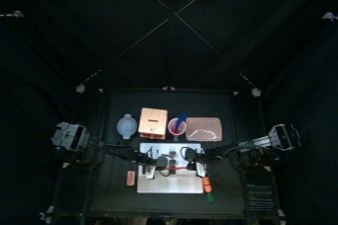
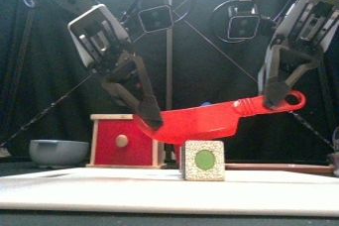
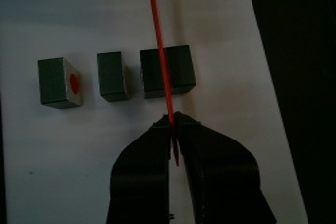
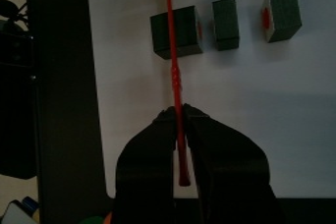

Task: Place sushi on board then cut the sushi with the knife then place the pieces on the plate
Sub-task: Cut the sushi into 4 pieces

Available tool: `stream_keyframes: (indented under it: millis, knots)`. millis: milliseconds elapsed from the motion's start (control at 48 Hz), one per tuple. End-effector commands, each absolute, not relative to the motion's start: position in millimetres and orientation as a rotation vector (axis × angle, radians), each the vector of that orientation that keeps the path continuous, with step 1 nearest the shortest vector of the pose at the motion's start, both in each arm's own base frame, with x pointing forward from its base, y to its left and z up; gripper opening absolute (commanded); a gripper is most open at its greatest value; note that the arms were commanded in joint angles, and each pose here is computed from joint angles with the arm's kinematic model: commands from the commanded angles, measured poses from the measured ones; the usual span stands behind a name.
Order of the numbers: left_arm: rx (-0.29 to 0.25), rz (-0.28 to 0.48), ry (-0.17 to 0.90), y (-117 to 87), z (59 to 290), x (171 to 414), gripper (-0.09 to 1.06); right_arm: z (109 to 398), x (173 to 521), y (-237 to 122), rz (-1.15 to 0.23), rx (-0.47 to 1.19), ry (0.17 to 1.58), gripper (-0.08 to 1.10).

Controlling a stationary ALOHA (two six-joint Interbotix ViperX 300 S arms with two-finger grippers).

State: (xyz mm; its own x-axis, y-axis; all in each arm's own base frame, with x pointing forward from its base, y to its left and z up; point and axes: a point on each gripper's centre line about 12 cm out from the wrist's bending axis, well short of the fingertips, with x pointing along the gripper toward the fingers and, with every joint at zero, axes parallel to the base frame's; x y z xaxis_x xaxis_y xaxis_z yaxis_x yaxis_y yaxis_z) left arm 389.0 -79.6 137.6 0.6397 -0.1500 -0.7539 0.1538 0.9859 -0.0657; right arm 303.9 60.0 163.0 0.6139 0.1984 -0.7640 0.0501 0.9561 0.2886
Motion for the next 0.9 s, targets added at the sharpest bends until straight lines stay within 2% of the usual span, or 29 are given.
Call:
stream_keyframes:
  millis: [21,896]
  knots:
    - [0.009,-0.184,0.847,-84,142,391,0.46,169,306,61,0.093,0.299,0.892,0.44]
    - [-0.024,-0.168,0.921,-85,114,392,0.46,129,319,85,0.097,0.31,0.981,0.44]
